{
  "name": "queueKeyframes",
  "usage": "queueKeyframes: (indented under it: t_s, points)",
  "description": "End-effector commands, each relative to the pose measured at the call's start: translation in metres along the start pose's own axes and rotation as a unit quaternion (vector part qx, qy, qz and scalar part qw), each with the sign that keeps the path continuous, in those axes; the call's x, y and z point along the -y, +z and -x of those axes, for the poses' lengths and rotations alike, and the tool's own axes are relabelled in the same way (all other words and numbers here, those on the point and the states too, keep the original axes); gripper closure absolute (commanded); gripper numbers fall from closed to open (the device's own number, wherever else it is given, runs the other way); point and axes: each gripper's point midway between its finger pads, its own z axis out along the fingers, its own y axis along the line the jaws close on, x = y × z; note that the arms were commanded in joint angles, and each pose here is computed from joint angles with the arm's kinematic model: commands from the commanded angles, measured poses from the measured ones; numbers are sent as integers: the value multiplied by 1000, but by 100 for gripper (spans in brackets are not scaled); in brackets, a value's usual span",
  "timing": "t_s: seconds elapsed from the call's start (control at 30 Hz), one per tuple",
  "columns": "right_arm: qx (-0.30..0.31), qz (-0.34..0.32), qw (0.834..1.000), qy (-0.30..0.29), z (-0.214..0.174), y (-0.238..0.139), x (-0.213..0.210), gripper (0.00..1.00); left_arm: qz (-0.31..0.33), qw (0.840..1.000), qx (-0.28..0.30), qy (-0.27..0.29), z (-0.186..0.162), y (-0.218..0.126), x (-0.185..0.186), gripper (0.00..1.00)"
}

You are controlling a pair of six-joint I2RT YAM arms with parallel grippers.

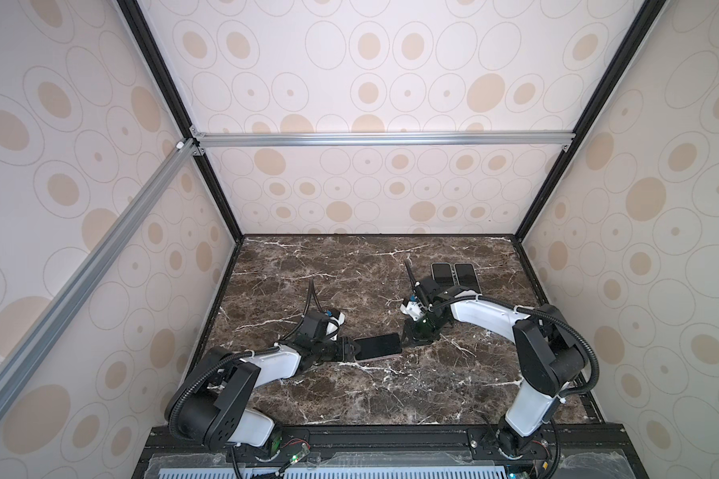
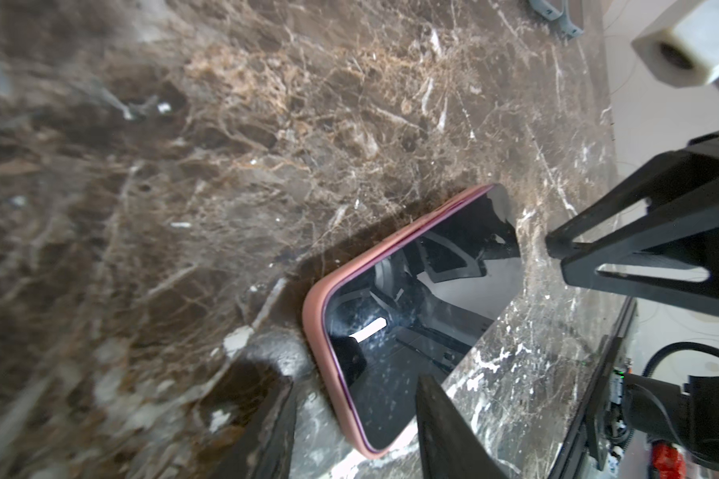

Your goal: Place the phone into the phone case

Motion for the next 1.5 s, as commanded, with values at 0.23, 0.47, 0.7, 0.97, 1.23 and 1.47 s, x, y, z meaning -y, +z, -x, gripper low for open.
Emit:
queueKeyframes:
  t_s: [0.23,0.47,0.7,0.97,1.23,1.47]
  points:
    - [-14,2,1000,3,-9,16,4,75,5,999,-30,17,-10,0,1,60]
    - [-20,5,1000,7,-10,27,7,75,-17,999,-42,10,-16,6,6,65]
    - [-22,11,1000,9,-8,34,7,78,-20,998,-53,6,-21,10,5,70]
    - [-31,10,999,9,-13,43,7,86,-25,998,-59,1,-24,14,6,72]
    - [-44,5,999,1,-19,57,4,90,-37,997,-62,-2,-25,17,10,71]
    - [-56,1,998,5,-24,70,9,90,-38,997,-64,-3,-28,18,10,71]
